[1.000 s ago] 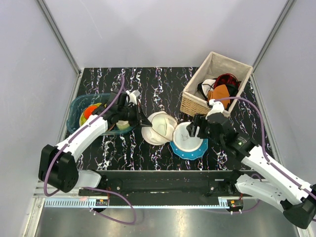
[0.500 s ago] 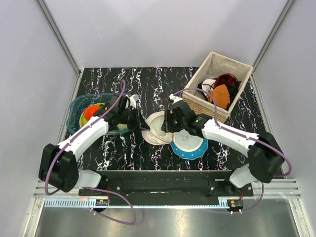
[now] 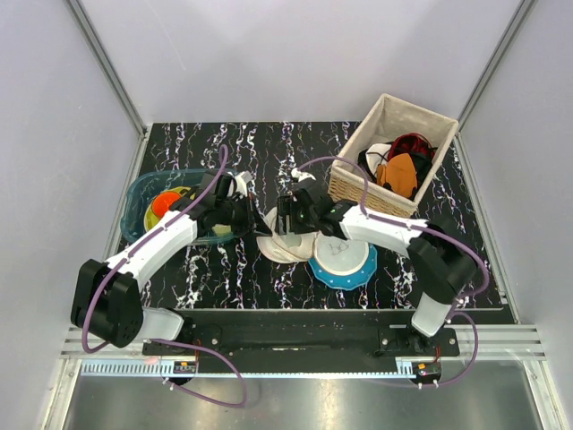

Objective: Unzip the laundry bag and remove the bra

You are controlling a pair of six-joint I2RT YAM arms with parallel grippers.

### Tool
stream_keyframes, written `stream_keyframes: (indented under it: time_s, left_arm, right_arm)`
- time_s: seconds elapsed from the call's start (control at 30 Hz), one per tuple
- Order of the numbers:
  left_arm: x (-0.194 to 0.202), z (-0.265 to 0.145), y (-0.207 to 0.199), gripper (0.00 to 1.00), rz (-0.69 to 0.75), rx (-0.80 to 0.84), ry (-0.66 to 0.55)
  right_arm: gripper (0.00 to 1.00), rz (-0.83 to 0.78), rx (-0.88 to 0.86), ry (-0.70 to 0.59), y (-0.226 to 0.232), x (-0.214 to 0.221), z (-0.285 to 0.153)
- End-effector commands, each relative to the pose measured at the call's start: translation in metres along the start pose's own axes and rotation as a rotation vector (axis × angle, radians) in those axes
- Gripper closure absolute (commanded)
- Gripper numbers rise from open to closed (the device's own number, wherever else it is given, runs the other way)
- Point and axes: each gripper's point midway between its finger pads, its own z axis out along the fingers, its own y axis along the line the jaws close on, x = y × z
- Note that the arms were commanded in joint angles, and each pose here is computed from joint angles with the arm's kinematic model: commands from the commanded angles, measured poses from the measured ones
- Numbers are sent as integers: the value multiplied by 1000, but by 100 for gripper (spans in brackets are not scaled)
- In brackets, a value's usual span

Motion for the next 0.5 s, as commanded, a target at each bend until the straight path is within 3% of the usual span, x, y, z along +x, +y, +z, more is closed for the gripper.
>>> stream_keyframes:
  time_s: [0.0,0.13,0.17,0.2,0.23,0.47]
  left_arm:
    - [-16,-7,-16,100,37,36,-61]
    - [-10,-7,-15,100,29,48,-50]
    - [-10,-8,-15,100,34,49,-54]
    - [-8,-7,-14,100,34,47,-50]
    - [-8,-7,-13,100,32,45,-45]
    - [-5,-8,-7,100,25,24,-50]
  right_arm:
    - [21,-14,31,-48,-1,-11,32]
    - [22,-30,51,13,-11,6,42]
    - [41,-32,56,10,-13,8,41]
    - [77,-35,60,-12,-13,3,35]
    - [100,-38,76,-7,-18,6,30]
    - [100,-87,-55,-156,15,-32,-69]
